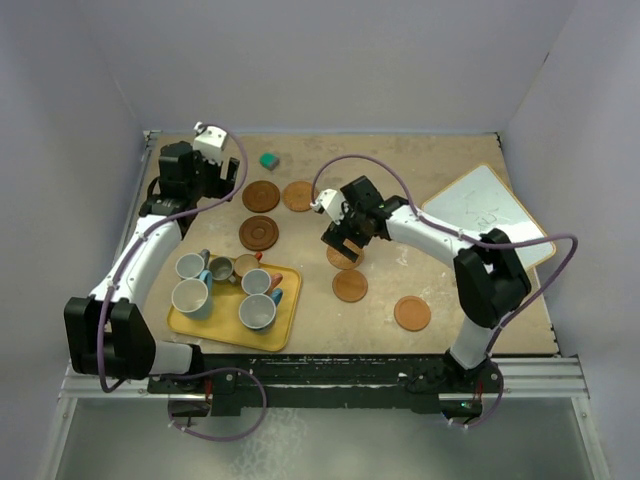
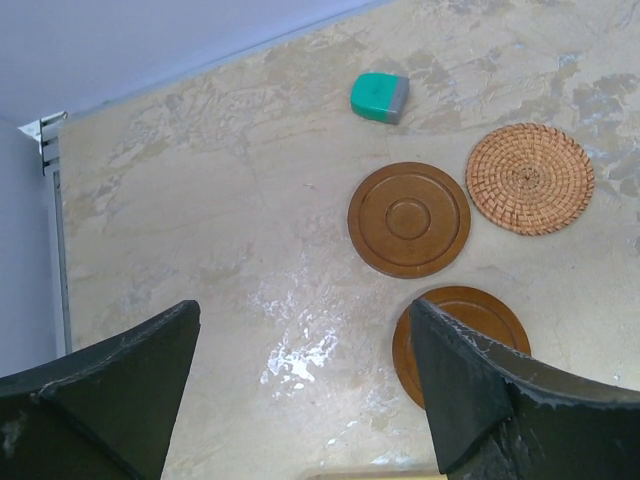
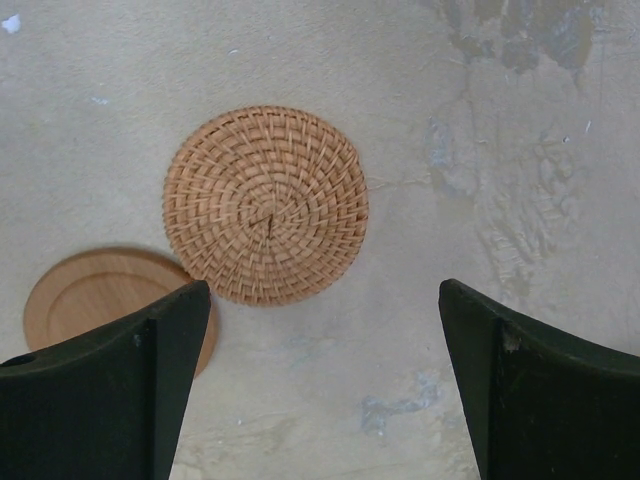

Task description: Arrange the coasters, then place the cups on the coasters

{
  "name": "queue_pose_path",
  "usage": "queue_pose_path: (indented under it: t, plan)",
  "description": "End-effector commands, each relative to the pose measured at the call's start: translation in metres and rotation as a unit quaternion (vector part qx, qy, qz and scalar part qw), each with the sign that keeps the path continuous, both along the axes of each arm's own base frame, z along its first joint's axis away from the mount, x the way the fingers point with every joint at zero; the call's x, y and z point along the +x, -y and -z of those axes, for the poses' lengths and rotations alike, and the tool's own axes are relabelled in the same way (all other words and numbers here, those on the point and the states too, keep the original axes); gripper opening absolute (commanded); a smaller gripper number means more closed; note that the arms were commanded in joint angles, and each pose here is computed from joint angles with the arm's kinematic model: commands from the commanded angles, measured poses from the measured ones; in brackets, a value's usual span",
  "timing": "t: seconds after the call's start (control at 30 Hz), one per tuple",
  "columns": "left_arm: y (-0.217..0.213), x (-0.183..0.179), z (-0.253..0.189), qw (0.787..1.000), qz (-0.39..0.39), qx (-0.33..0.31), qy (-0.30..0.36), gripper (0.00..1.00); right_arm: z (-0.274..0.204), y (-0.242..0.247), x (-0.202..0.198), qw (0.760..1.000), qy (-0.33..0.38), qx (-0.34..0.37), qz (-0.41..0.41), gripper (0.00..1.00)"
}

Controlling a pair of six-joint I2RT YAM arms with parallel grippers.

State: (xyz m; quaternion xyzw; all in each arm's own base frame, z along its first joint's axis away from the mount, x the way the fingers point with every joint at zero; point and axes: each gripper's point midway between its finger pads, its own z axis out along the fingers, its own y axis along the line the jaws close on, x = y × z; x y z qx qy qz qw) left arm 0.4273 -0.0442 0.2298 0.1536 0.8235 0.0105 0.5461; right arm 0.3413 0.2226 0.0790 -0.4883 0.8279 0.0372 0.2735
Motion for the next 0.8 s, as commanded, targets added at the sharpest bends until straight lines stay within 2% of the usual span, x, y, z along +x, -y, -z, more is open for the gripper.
queue_pose_path:
  t: [0.0, 0.27, 0.47, 0.77]
  plan:
    - [-0.004, -0.003, -0.02, 0.999, -0.012, -0.018, 0.03, 0.83, -0.009, -0.008, 0.024, 0.999, 0.036, -0.011, -0.003, 0.97]
    - [-0.007, -0.006, -0.018, 0.999, -0.014, -0.016, 0.028, 0.85, 0.016, -0.011, 0.036, 0.999, 0.028, -0.039, -0.005, 0.96]
    - [-0.013, -0.008, -0.017, 0.999, -0.024, -0.01, 0.029, 0.9, 0.032, -0.023, 0.039, 0.998, 0.024, -0.052, -0.014, 0.95]
    - [-0.024, -0.01, -0.02, 0.999, -0.041, 0.001, 0.034, 0.92, 0.039, -0.052, 0.056, 0.998, 0.033, -0.046, -0.017, 0.94]
